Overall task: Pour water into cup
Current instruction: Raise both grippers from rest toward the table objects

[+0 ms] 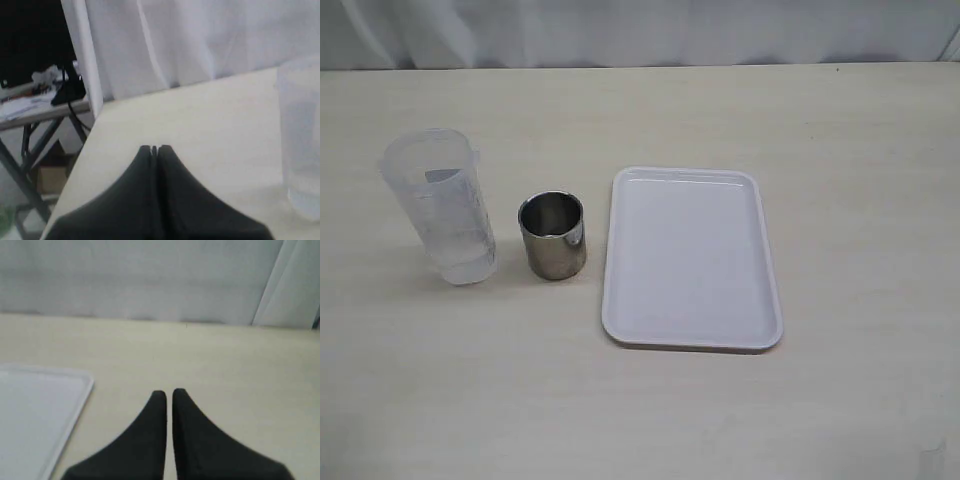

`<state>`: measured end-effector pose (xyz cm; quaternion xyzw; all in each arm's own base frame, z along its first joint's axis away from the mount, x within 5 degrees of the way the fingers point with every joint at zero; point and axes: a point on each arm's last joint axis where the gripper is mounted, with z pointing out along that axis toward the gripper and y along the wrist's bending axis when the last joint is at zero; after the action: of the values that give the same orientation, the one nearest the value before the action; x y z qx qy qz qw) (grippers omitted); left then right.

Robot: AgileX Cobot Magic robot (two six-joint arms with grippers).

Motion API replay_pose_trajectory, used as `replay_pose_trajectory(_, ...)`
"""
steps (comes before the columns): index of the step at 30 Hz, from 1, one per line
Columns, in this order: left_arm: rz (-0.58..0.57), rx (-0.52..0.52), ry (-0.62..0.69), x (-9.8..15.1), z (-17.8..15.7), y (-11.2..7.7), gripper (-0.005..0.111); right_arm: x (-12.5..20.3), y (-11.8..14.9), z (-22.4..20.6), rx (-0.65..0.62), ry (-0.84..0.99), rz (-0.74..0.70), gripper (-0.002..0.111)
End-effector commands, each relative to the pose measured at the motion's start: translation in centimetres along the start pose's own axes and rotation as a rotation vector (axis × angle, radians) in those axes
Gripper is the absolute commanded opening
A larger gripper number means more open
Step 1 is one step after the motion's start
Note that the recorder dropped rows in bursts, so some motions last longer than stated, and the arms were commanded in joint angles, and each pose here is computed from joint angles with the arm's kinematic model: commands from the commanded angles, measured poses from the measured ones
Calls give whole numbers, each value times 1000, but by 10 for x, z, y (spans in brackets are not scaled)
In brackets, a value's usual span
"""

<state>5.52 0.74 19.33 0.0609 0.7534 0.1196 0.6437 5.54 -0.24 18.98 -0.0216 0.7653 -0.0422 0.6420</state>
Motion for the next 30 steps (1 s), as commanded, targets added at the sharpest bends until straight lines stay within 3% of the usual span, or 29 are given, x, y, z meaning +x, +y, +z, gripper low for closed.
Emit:
replay_pose_trajectory(1, -72, 3, -245, -21, -3, 1, 0, -24, -2, -4, 20, -275, 4, 4)
replay_pose_trajectory(6, -95, -15, -511, -43, -11, 4, 0, -45, -3, -12, 12, -515, 89, 4)
replay_pose_trajectory(9, -233, 19, -609, -51, -16, 5, 0, -51, -3, -16, -32, -599, 238, 4)
replay_pose_trajectory(10, -357, 61, -657, -54, -19, 5, 0, -52, -3, -16, -68, -605, 340, 4)
replay_pose_trajectory(13, -393, 82, -731, -59, -23, 6, 0, -56, -1, -20, -93, -665, 305, 7)
replay_pose_trajectory(14, -394, 83, -721, -60, -21, 6, 3, -60, 0, -22, -120, -714, 325, 17)
replay_pose_trajectory(15, -395, 84, -706, -60, -19, 6, 7, -62, 0, -21, -134, -716, 351, 24)
replay_pose_trajectory(16, -396, 87, -689, -63, -16, 6, 21, -62, 0, -16, -146, -686, 389, 43)
replay_pose_trajectory(17, -399, 90, -677, -65, -13, 6, 32, -61, 0, -13, -145, -663, 393, 52)
replay_pose_trajectory(18, -400, 96, -653, -65, -7, 6, 58, -63, 2, -7, -148, -618, 366, 76)
replay_pose_trajectory(19, -396, 100, -635, -65, -4, 5, 73, -66, 3, -4, -156, -600, 345, 86)
replay_pose_trajectory(20, -385, 108, -588, -63, 4, 3, 97, -71, 6, 2, -185, -555, 307, 96)
replay_pose_trajectory(21, -370, 117, -561, -62, 8, 2, 105, -72, 8, 6, -201, -533, 290, 97)
replay_pose_trajectory(26, -353, 160, -370, -51, 32, -6, 105, -75, 27, 34, -406, -457, 214, 97)
replay_pose_trajectory(30, -241, 313, -261, -41, 47, -24, 105, -68, 39, 58, -541, -390, 216, 97)
